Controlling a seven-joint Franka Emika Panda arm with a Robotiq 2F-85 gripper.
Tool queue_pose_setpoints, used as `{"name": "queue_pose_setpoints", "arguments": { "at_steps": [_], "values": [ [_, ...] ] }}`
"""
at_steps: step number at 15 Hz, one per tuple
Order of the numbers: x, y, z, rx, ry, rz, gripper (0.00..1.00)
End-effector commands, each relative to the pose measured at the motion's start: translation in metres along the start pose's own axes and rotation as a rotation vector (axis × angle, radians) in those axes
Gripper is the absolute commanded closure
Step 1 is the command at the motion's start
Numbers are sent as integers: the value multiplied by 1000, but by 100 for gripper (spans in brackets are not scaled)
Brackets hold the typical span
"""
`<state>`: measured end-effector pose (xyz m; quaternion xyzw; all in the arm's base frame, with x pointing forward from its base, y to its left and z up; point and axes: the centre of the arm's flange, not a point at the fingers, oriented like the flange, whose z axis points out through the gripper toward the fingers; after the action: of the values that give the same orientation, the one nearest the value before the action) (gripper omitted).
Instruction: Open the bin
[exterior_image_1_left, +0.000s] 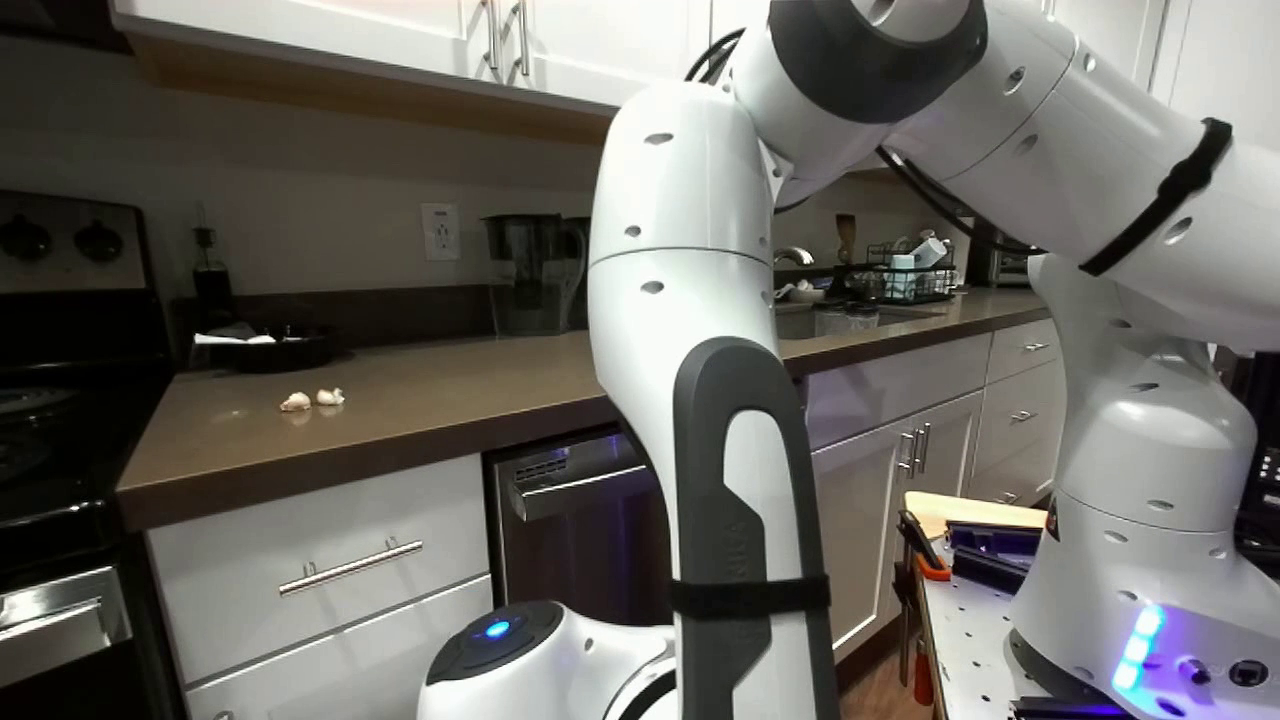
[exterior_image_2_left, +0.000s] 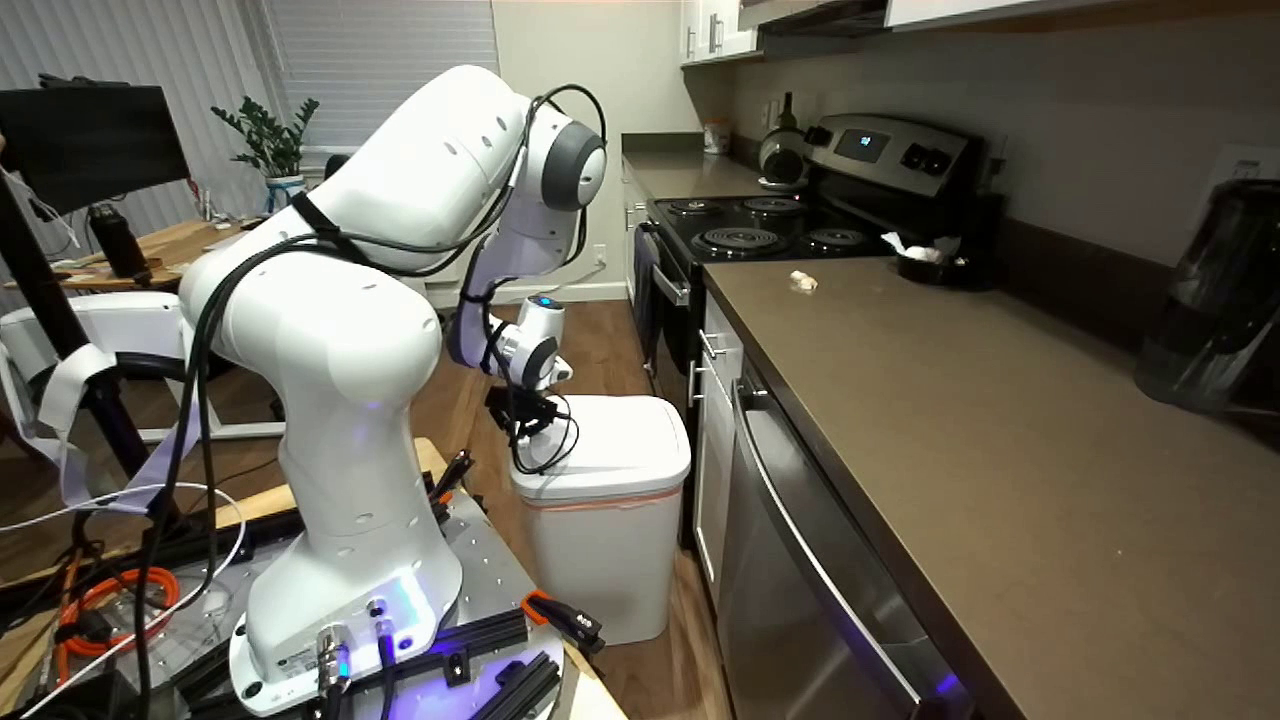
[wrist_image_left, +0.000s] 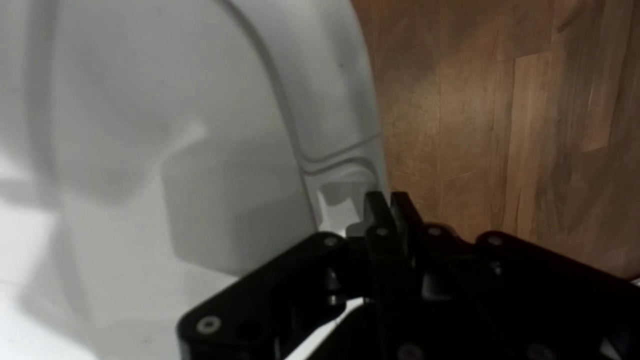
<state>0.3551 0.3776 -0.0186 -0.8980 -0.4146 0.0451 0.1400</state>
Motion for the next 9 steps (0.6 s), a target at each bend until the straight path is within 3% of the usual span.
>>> {"name": "queue_pose_setpoints", "arguments": {
  "at_steps": [1,6,9],
  "values": [
    [5,1,-14,-23,-13,-14,88],
    [20,-3,-61,-34,-127,-16,83],
    [28,-10,-98,-18,-254,-2,92]
  ]
}}
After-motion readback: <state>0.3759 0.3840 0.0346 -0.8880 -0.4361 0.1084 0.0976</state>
